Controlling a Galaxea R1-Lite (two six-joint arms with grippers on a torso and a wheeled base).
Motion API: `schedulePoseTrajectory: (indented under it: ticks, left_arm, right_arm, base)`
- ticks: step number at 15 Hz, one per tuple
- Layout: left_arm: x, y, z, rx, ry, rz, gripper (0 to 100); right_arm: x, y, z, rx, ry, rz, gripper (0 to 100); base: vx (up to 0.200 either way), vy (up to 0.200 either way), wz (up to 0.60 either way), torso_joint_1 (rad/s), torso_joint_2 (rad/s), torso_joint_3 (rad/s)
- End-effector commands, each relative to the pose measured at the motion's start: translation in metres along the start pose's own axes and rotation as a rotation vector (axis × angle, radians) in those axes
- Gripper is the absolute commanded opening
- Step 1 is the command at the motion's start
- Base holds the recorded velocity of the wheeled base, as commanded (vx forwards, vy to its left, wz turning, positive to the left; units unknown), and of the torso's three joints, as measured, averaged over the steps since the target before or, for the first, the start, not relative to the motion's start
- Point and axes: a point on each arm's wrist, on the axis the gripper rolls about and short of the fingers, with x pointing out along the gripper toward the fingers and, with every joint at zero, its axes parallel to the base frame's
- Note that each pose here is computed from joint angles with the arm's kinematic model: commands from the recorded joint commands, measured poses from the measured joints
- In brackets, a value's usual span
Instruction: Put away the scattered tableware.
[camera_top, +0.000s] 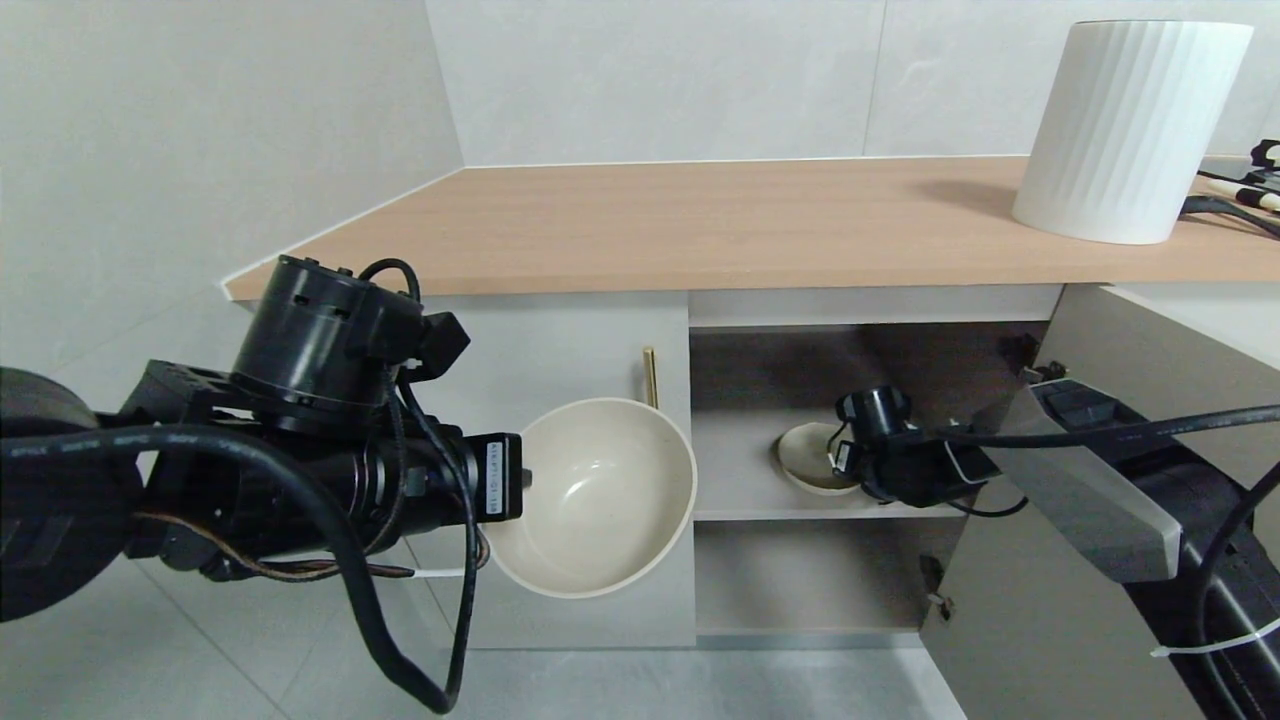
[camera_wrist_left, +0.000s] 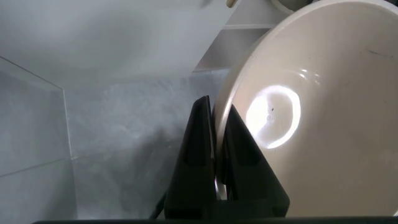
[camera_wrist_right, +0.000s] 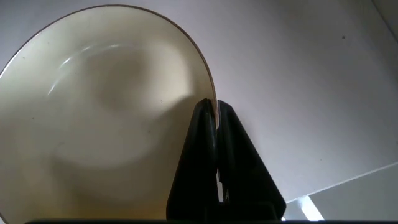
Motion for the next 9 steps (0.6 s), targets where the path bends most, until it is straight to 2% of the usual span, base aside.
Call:
schedulePoseTrajectory:
  ticks: [1, 2, 3, 6, 9]
  left_arm:
    - [0.001, 0.000, 0.000, -0.001, 0.001, 0.001, 0]
    - [0.001, 0.000, 0.000, -0.001, 0.001, 0.001, 0]
    - [0.000, 0.000, 0.000, -0.001, 0.000, 0.001, 0]
    - [0.000, 0.000, 0.000, -0.001, 0.000, 0.001, 0]
    - [-0.001, 0.000, 0.000, -0.001, -0.004, -0.001, 0]
  right_arm:
    - [-0.001, 0.001, 0.002, 0.002, -0.005, 0.005, 0]
    - [-0.001, 0.001, 0.002, 0.002, -0.005, 0.005, 0]
    - [-0.001, 0.002, 0.002, 0.005, -0.006, 0.006, 100]
    - [-0.004, 0.003, 0.004, 0.012, -0.011, 0.009, 100]
    - [-0.023, 0.004, 0.021, 0.049, -0.032, 0.026, 100]
  base:
    - [0.000, 0.000, 0.00, 0.000, 0.00, 0.000]
    - [0.000, 0.000, 0.00, 0.000, 0.00, 0.000]
    - [0.000, 0.000, 0.00, 0.000, 0.00, 0.000]
    - [0.000, 0.000, 0.00, 0.000, 0.00, 0.000]
    - [0.000, 0.000, 0.00, 0.000, 0.00, 0.000]
